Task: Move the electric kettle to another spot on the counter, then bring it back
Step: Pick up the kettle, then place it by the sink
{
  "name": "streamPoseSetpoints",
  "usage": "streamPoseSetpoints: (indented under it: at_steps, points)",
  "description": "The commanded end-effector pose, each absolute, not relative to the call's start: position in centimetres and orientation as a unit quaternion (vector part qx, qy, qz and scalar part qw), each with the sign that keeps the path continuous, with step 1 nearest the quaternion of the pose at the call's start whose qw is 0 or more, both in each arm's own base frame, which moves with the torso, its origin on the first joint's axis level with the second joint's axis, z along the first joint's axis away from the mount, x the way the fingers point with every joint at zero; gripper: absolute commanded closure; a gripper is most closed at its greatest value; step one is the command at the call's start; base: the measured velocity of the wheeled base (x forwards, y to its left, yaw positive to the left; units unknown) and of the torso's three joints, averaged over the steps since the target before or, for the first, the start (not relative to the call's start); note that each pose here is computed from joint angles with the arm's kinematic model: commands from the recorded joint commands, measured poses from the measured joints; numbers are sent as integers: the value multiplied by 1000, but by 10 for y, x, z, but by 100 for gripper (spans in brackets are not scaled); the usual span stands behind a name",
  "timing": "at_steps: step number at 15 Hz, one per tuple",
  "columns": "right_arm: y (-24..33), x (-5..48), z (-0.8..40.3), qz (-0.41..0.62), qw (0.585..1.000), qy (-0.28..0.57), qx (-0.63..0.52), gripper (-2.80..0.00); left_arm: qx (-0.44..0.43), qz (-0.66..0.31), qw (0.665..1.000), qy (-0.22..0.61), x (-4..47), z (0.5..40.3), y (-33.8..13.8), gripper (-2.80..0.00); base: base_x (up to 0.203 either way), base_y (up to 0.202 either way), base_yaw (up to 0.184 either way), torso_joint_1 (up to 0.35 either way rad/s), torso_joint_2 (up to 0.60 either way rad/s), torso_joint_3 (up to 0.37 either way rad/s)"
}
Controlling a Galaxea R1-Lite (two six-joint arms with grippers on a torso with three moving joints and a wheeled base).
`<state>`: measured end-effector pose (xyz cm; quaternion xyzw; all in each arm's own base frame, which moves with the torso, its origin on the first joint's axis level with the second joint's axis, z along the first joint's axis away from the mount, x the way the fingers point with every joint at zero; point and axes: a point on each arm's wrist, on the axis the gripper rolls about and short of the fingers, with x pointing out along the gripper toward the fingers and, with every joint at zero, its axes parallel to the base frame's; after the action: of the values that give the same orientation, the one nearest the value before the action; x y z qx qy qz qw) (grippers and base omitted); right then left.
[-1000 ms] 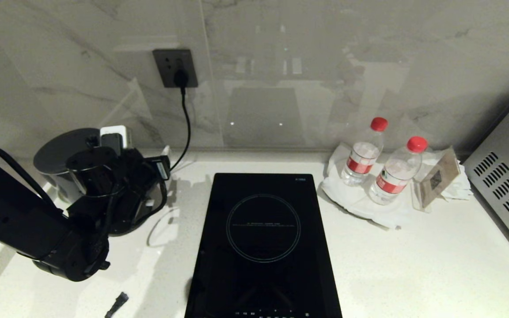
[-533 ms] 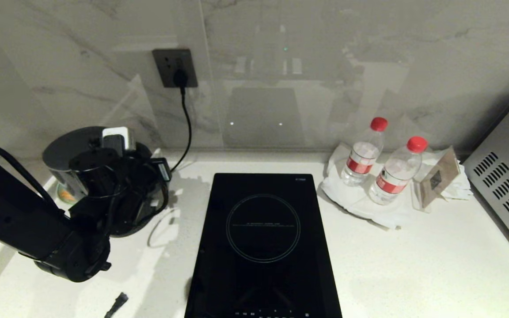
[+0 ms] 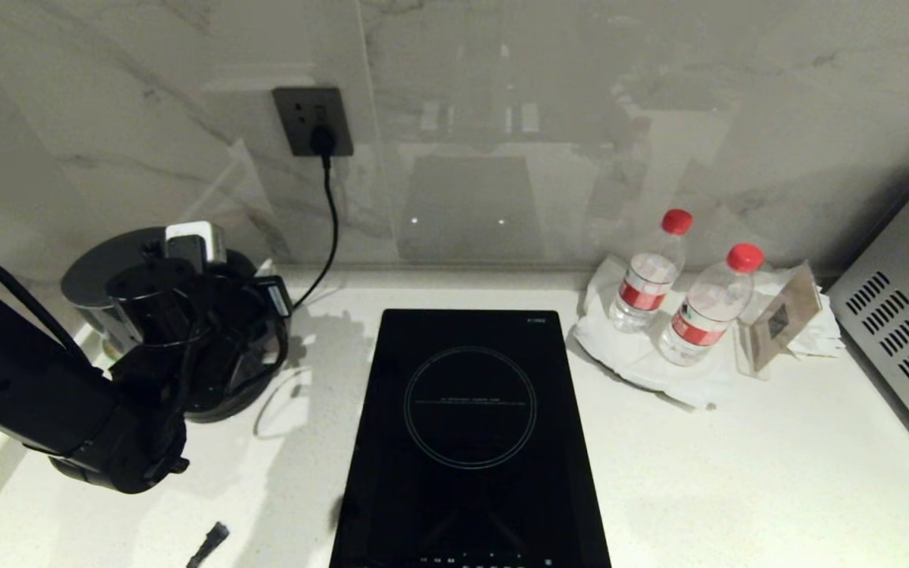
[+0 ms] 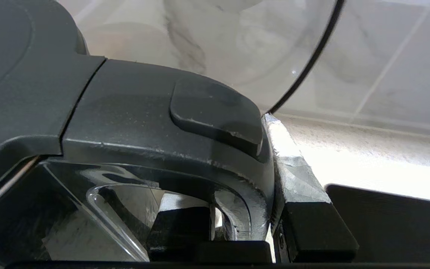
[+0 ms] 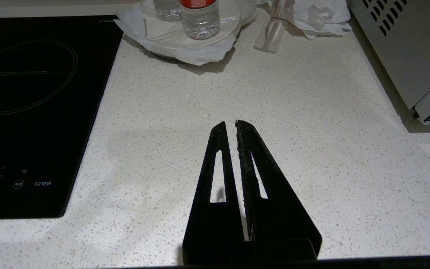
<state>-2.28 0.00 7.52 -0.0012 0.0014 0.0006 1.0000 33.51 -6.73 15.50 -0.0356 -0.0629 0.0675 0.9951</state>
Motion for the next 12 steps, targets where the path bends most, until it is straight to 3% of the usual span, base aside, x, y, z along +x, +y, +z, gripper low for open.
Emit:
streamPoseSetpoints:
  at_steps: [1, 10, 12]
  points:
    - [0, -23, 75, 1, 1000, 2, -2, 0, -38, 69, 994, -72, 337, 166, -67, 0, 0, 0, 0, 0, 0, 0]
    - [0, -23, 75, 1, 1000, 2, -2, 0, -44, 61, 992, -98, 319, 222, -61, 0, 0, 0, 0, 0, 0, 0]
    - [0, -23, 75, 1, 1000, 2, -2, 0, -36, 62, 995, -68, 306, 228, -58, 0, 0, 0, 0, 0, 0, 0]
